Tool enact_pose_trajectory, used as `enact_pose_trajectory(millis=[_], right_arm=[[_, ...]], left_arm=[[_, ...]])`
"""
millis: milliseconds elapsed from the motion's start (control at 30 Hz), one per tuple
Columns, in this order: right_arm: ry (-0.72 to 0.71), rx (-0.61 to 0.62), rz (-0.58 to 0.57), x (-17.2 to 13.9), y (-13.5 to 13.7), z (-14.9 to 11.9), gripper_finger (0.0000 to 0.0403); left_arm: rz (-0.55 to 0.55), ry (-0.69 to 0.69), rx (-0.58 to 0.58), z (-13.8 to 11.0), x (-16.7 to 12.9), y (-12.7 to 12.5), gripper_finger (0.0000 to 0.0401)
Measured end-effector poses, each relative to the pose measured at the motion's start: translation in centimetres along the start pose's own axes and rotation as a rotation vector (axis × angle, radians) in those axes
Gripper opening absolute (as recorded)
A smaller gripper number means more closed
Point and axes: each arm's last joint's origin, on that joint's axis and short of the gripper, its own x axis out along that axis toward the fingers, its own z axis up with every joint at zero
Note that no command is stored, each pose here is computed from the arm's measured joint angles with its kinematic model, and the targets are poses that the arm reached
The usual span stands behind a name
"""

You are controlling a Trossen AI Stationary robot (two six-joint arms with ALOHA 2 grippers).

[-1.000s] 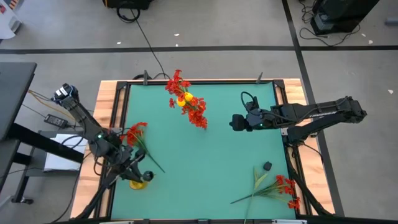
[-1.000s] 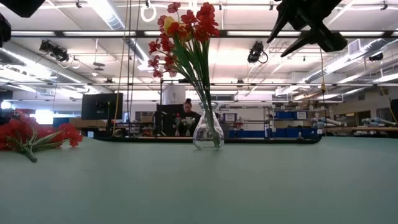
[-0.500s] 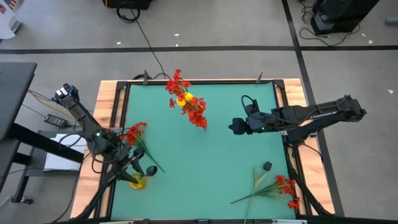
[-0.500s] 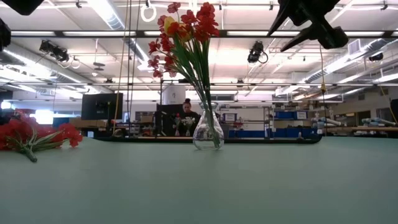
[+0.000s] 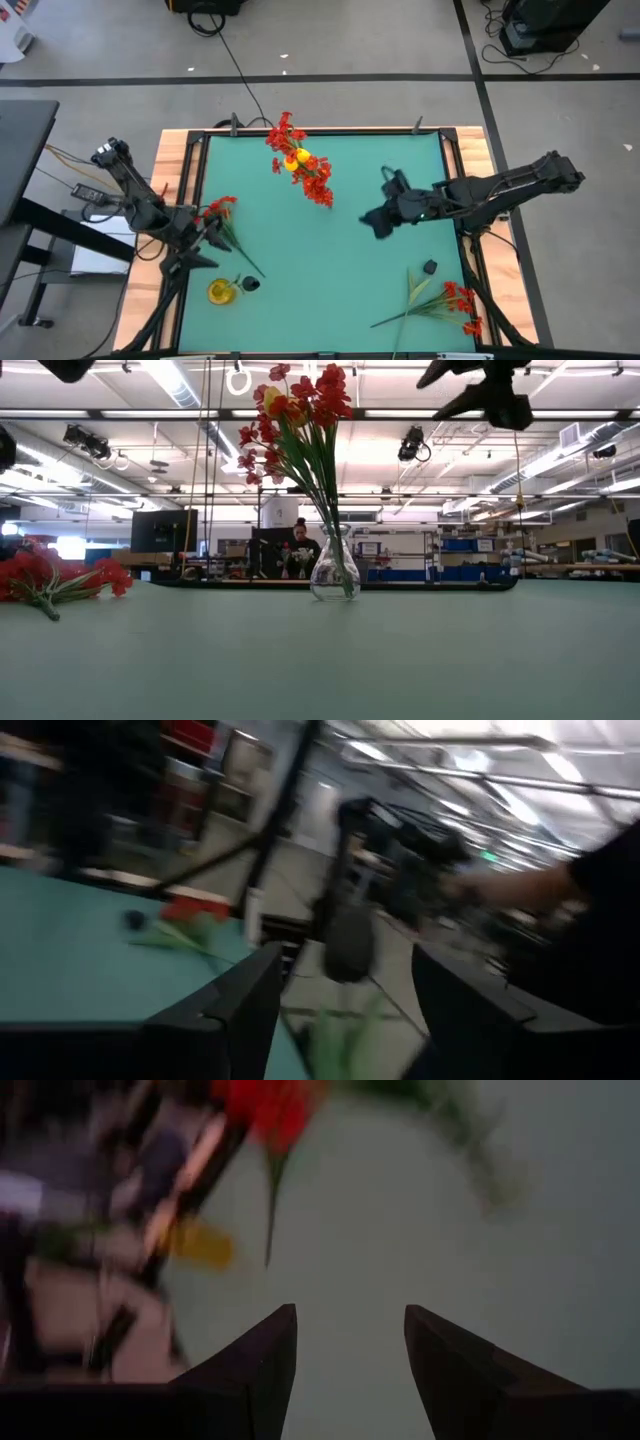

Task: Sort flowers into vase by color
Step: Put the black tulip into the yellow vase

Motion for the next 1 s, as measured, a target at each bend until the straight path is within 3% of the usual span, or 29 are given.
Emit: enact_pose_trajectory(millis=[133,300,500,833,1000], right_arm=[[0.135,-0.042,0.015,2.0,0.4,-1.3,0.0193],[0.278,0.202,-0.137,4.3,-0.4,-3.4,0.0179],[0.481,0.363,-0.296,4.7,-0.4,-7.7,0.0160],[0.545,0.497,-0.568,1.7,-0.6,-14.8,0.0171],[0.530,0.506,-0.654,0.5,-1.5,-16.9,0.0187]], left_arm=[[0.138,-0.015,-0.008,0.8,-0.5,0.3,0.0215],[0.259,-0.006,-0.077,2.1,-0.8,0.5,0.0203],[0.496,0.004,-0.203,2.8,-0.8,1.3,0.0201],[0.765,0.081,-0.459,0.2,1.6,3.3,0.0201],[0.798,0.154,-0.503,-0.5,2.7,4.2,0.0201]])
